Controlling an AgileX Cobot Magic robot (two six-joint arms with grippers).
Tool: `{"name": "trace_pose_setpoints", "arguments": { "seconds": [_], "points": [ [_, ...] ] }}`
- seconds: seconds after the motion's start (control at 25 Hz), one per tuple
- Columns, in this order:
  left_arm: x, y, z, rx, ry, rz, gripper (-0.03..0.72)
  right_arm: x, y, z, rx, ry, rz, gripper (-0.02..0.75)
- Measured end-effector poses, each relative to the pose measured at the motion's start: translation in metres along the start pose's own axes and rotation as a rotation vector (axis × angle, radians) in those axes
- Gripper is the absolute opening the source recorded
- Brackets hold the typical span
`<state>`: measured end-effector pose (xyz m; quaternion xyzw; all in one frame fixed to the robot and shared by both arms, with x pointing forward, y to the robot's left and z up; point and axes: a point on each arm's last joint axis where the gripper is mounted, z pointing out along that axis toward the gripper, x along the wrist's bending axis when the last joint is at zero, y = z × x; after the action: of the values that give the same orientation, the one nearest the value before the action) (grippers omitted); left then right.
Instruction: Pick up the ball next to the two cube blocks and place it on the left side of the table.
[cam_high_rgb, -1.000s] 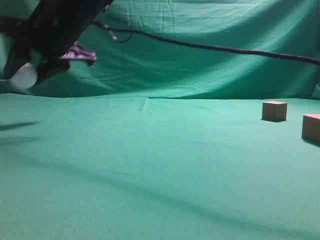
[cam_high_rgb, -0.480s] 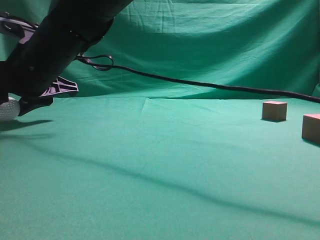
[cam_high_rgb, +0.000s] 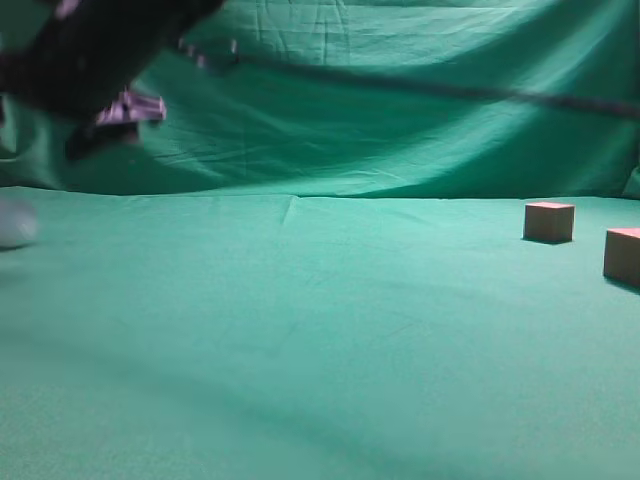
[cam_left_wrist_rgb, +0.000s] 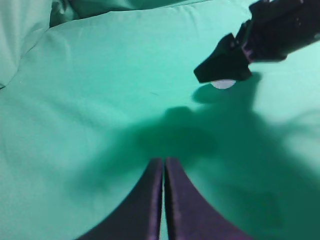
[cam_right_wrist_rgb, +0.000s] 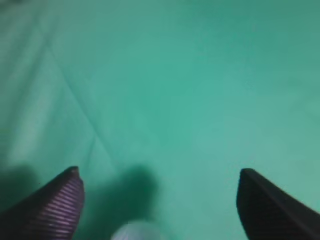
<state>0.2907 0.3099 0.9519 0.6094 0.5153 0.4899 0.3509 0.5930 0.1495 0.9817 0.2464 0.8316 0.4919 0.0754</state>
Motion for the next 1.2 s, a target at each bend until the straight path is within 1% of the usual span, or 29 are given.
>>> {"name": "trace_pose_setpoints", "arguments": {
  "seconds": [0.04,0.08,0.16,0.24,0.28,0.32,0.36,0.44,0.52,0.6,0.68,0.72,1.0,1.12,1.2],
  "points": [
    [0.000,0.000,0.000,0.000,0.000,0.000,0.000,-0.001,0.014,-0.014,-0.015,0.005,-0.016,0.528],
    [0.000,0.000,0.000,0.000,0.000,0.000,0.000,-0.002,0.030,-0.031,-0.020,0.014,-0.037,0.498],
    [0.000,0.000,0.000,0.000,0.000,0.000,0.000,-0.004,0.051,-0.063,0.010,0.037,-0.067,0.396],
    [0.000,0.000,0.000,0.000,0.000,0.000,0.000,-0.005,0.068,-0.097,0.058,0.066,-0.079,0.258],
    [0.000,0.000,0.000,0.000,0.000,0.000,0.000,-0.007,0.072,-0.114,0.096,0.081,-0.073,0.169],
    [0.000,0.000,0.000,0.000,0.000,0.000,0.000,-0.009,0.074,-0.128,0.141,0.093,-0.053,0.100],
    [0.000,0.000,0.000,0.000,0.000,0.000,0.000,-0.011,0.079,-0.144,0.170,0.092,-0.030,0.059],
    [0.000,0.000,0.000,0.000,0.000,0.000,0.000,-0.012,0.083,-0.173,0.249,0.072,0.003,0.000],
    [0.000,0.000,0.000,0.000,0.000,0.000,0.000,-0.013,0.087,-0.198,0.313,0.009,0.028,0.000],
    [0.000,0.000,0.000,0.000,0.000,0.000,0.000,-0.015,0.092,-0.220,0.334,-0.090,0.042,0.000],
    [0.000,0.000,0.000,0.000,0.000,0.000,0.000,-0.013,0.101,-0.243,0.308,-0.160,0.095,0.000],
    [0.000,0.000,0.000,0.000,0.000,0.000,0.000,-0.011,0.105,-0.254,0.289,-0.180,0.103,0.000],
    [0.000,0.000,0.000,0.000,0.000,0.000,0.000,0.013,0.127,-0.328,0.159,-0.209,0.095,0.000],
    [0.000,0.000,0.000,0.000,0.000,0.000,0.000,0.022,0.121,-0.352,0.155,-0.210,0.094,0.000],
    [0.000,0.000,0.000,0.000,0.000,0.000,0.000,0.026,0.110,-0.361,0.186,-0.210,0.101,0.000]
  ]
}}
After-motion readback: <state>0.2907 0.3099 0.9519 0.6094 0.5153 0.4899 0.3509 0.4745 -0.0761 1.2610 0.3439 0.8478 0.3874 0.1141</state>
